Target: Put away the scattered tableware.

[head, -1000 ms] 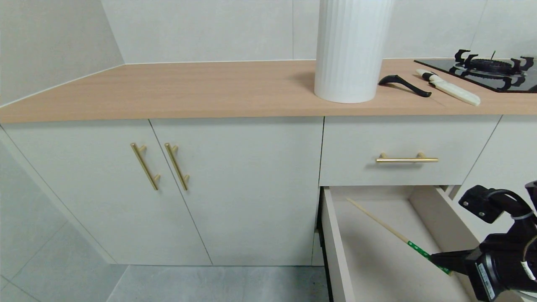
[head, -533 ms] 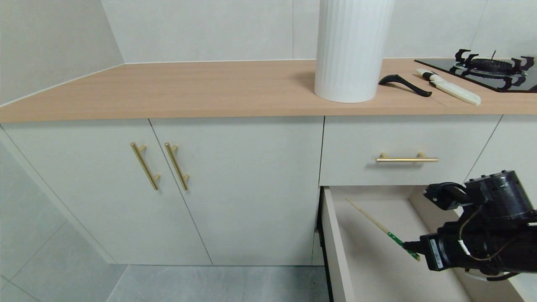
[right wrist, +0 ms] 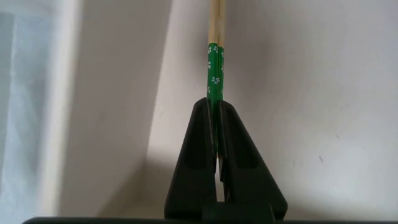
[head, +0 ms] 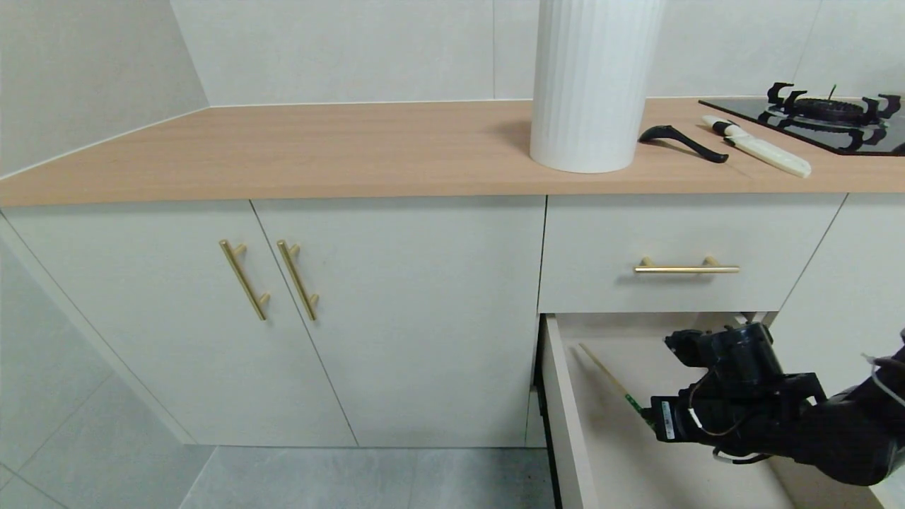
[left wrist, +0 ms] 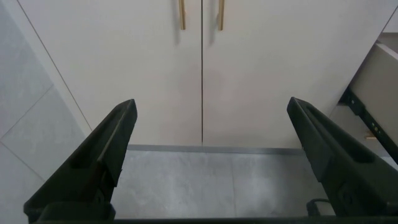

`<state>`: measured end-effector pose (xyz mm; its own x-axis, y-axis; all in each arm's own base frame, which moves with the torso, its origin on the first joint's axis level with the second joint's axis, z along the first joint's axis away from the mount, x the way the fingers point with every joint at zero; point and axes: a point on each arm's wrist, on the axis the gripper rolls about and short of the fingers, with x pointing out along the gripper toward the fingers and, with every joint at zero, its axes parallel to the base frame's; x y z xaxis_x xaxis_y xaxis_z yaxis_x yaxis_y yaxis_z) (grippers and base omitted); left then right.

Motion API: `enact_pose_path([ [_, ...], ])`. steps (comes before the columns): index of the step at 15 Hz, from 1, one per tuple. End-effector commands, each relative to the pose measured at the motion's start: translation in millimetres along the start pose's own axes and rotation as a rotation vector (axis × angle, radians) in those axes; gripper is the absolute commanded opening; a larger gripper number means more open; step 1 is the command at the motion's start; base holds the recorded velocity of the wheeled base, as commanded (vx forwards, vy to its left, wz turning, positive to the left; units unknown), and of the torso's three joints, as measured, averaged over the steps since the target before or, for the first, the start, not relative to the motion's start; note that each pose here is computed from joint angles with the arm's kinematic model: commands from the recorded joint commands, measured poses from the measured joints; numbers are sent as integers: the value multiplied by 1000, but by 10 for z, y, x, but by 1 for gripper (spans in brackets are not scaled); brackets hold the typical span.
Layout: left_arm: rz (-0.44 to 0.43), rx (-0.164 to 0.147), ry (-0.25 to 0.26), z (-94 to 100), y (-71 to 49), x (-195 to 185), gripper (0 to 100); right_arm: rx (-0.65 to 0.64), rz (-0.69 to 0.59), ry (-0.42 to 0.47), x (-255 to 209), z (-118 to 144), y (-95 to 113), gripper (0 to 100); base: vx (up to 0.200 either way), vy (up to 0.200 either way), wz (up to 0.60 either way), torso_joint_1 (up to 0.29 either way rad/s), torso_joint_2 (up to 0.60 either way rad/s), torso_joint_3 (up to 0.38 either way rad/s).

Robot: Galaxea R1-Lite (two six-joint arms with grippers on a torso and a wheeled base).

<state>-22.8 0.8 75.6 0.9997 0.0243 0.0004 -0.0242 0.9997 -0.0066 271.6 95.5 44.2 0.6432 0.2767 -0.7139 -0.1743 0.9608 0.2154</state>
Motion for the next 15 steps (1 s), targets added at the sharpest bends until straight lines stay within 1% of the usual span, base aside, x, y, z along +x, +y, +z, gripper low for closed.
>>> enact_pose_path([
  [1, 0, -1, 0, -1, 0, 0, 100, -2, -64, 70, 307, -208, -55, 0, 0, 0, 0, 0, 0, 0],
  [5, 0, -1, 0, -1, 0, 0, 100, -9, -122, 79, 593, -385, -83, 0, 0, 0, 0, 0, 0, 0],
  [7, 0, -1, 0, -1, 0, 0, 100, -14, -145, 66, 666, -425, -90, 0, 0, 0, 0, 0, 0, 0],
  [15, 0, -1, 0, -1, 0, 0, 100, -5, -146, 61, 680, -426, -91, 0, 0, 0, 0, 0, 0, 0],
])
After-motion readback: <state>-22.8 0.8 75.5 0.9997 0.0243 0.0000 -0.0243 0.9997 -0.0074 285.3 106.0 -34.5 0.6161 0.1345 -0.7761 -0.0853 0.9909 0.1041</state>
